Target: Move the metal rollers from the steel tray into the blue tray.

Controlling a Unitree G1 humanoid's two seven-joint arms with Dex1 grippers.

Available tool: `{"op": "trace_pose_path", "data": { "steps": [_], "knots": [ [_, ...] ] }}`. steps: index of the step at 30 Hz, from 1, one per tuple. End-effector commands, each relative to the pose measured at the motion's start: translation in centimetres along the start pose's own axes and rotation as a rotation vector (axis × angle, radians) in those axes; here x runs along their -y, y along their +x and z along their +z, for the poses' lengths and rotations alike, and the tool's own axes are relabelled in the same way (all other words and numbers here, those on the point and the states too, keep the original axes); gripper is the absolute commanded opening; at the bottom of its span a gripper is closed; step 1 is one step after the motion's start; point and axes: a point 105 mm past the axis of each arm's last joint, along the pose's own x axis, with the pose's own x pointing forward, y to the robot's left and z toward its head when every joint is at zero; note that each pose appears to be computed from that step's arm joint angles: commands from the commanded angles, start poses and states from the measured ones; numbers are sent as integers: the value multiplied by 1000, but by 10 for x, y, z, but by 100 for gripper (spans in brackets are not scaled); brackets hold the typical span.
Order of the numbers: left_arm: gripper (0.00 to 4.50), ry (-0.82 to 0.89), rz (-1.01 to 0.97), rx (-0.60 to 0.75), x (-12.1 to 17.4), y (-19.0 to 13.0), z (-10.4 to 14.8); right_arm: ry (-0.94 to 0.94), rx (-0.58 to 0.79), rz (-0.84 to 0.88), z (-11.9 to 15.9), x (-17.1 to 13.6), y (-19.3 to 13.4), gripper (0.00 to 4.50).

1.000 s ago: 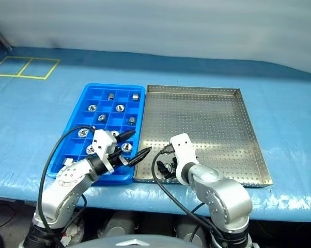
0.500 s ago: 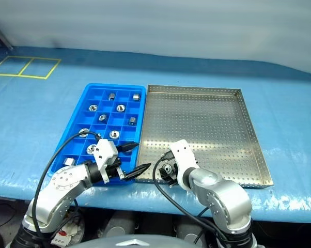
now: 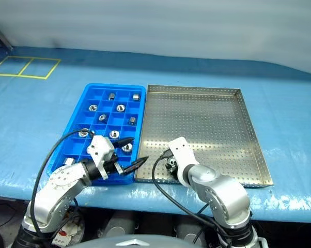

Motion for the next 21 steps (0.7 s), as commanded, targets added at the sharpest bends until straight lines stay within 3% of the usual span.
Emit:
{"op": "trace_pose_path", "data": {
  "steps": [1, 4, 10, 17, 21],
  "knots": [
    [450, 17, 74, 103, -4, -3, 25, 26, 150, -31, 29, 12, -4, 187],
    [450, 51, 173, 145, -10, -10, 31, -45, 326, 11, 61, 11, -8, 187],
    [450, 52, 313, 200, -18, -31, 37, -245, 518, 189, 91, -14, -10, 187],
    [450, 79, 442, 244, -25, -54, 41, -353, 579, 362, 97, -43, 0, 187],
    [450, 9, 479, 284, -26, -67, 41, -360, 581, 443, 96, -62, 10, 187]
  ]
}}
